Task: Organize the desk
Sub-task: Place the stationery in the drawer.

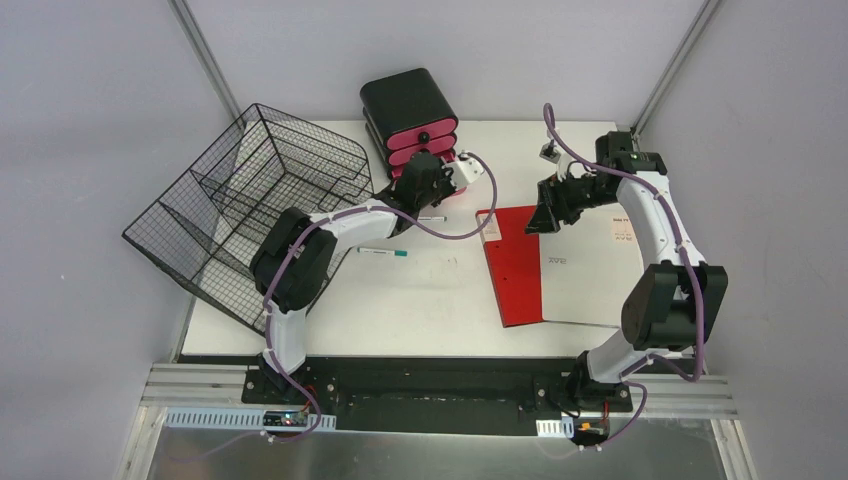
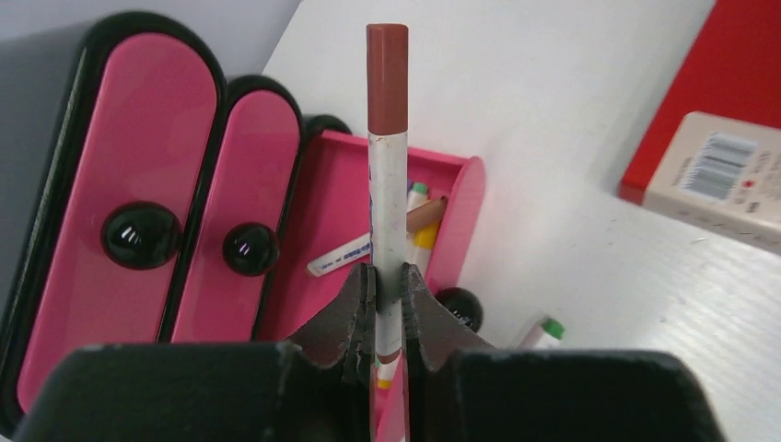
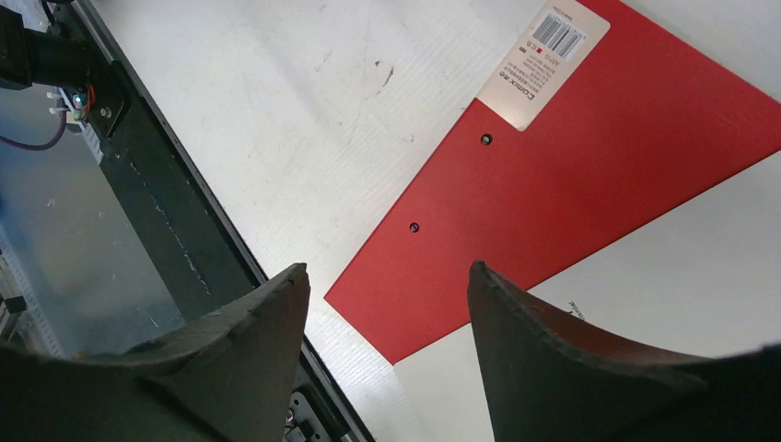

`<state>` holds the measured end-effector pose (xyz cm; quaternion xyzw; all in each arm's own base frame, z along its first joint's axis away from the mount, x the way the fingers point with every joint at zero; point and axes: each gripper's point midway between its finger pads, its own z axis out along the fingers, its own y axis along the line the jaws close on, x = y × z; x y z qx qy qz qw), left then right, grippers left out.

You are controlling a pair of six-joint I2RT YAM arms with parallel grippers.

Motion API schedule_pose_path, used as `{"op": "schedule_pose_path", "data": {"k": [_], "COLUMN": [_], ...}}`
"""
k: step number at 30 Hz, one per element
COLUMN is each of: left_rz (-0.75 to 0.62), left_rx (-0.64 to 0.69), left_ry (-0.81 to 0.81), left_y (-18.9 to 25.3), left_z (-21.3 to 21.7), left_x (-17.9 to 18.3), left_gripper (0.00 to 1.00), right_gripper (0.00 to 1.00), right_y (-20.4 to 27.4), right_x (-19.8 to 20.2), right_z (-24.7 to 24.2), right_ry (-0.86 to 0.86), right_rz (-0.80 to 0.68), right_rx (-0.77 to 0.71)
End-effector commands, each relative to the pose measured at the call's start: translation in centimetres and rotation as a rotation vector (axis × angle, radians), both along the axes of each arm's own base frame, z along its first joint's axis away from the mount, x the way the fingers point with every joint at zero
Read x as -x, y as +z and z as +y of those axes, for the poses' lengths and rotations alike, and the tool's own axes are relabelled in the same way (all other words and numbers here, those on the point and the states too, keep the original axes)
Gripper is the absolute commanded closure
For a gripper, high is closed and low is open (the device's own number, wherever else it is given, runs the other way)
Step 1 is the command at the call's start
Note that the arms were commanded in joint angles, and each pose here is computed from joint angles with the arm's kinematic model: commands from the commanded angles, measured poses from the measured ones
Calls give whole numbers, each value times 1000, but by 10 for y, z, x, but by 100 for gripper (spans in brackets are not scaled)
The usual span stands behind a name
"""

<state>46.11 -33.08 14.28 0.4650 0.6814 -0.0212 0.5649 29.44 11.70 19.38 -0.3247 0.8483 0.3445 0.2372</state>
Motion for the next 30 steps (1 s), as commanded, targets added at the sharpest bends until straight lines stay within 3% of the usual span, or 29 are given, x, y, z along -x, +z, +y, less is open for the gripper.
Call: {"op": "schedule_pose_path", "data": {"k": [1,5,6,11,15,22,30], "left_rz": [-51,-40,-41,-58,-95,-60,1], "left_rx": [-39,-85,-88,-111,-51,117,189], "left_ry": [57,120,141,240,280,203,171], "left_y": [-2,-20,-22,-24,-10,3,-5], "left_z": [16,26,29,43,48,34,30], "left_x": [-24,-38,-41,-51,-49,-27,-10], "left_gripper": [100,100,96,48,27,20,18], "right_gripper": [34,34,34,34,34,33,33], "right_y": [2,-9,-12,-20,-23,-25,-29], "right_x": [-7,-11,-11,-14,-16,-17,-17], "right_z": [-2,-3,-2,-2,-2,-1,-1], "right_ry": [14,13,14,23,25,30,34], "right_rz": [0,37,47,87,98,103,114], "right_rx": [-7,-3,-5,-11,-7,-18,-14]}}
